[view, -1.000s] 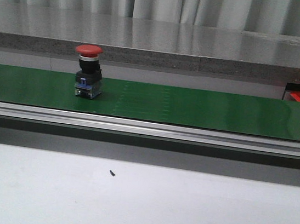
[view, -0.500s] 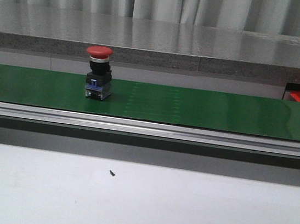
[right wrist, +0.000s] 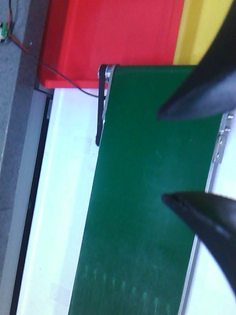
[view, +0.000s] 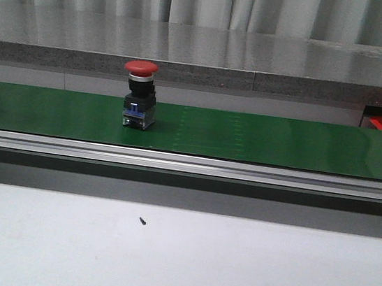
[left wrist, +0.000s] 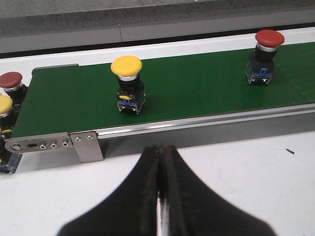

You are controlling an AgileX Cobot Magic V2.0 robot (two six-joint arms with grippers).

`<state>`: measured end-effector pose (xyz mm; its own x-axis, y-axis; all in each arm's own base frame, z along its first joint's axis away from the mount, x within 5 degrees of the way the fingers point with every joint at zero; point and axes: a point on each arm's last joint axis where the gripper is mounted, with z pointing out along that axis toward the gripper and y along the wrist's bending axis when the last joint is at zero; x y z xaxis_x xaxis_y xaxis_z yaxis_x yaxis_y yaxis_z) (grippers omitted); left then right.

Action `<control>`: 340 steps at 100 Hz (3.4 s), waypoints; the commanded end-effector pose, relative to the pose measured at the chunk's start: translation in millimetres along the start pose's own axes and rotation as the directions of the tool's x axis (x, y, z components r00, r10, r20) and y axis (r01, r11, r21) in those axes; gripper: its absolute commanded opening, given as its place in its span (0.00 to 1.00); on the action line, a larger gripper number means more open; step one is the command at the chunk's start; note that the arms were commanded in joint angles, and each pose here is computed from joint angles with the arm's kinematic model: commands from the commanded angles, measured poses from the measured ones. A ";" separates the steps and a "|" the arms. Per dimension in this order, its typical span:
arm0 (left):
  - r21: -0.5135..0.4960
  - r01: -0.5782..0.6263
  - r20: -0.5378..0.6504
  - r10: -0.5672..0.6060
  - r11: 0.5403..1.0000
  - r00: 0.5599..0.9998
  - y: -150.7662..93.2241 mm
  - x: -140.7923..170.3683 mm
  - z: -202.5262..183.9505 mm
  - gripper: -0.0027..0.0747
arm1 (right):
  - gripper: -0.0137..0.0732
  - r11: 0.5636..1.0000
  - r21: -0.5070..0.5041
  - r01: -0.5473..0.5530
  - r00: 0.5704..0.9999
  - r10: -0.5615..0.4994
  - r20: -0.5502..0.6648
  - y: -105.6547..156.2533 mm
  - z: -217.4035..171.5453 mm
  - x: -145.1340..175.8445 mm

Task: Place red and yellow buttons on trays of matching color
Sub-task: 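Lower the right gripper onto the red button on the belt and grasp, then lift the red button into the red tray and open the right gripper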

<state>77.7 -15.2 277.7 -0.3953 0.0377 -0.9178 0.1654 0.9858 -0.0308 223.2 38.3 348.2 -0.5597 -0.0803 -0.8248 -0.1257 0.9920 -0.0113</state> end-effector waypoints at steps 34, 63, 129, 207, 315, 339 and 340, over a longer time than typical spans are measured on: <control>-0.006 0.023 0.089 -0.022 1.000 0.996 0.5 -13.6 -2.9 0.01 | 0.82 0.996 -0.079 0.043 0.994 -0.035 0.104 25.0 11.3 -46.0; -0.006 0.023 0.089 -0.022 1.000 0.996 0.5 -13.6 -2.9 0.01 | 0.82 0.995 -0.099 0.014 0.999 -0.019 -0.049 35.0 23.3 -63.7; -0.006 0.023 0.089 -0.022 1.000 0.996 0.5 -13.6 -2.9 0.01 | 0.82 0.946 -0.293 0.135 0.915 -0.233 -0.330 151.1 81.1 -111.1; -0.006 0.023 0.089 -0.022 1.000 0.996 0.5 -13.6 -2.9 0.01 | 0.75 0.936 -0.333 0.118 0.823 -0.280 -0.494 183.9 169.8 -77.4; -0.006 0.023 0.089 -0.022 1.000 0.996 0.5 -13.6 -2.9 0.01 | 0.32 0.982 0.120 -0.149 0.905 0.184 -0.383 -67.4 118.1 -136.9; -0.006 0.023 0.089 -0.022 1.000 0.996 0.5 -13.6 -2.9 0.01 | 0.32 0.922 0.285 -0.262 0.864 0.356 -0.357 -150.7 111.7 -120.4; -0.006 0.023 0.089 -0.022 1.000 0.996 0.5 -13.6 -2.9 0.01 | 0.32 0.921 0.287 -0.264 0.861 0.359 -0.360 -152.4 113.1 -119.3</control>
<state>77.7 -15.2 277.8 -0.3945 0.0367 -0.9182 0.1654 0.9857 -0.0317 419.4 -75.7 359.0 -0.8467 0.2281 -0.4808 0.2323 0.9713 0.0517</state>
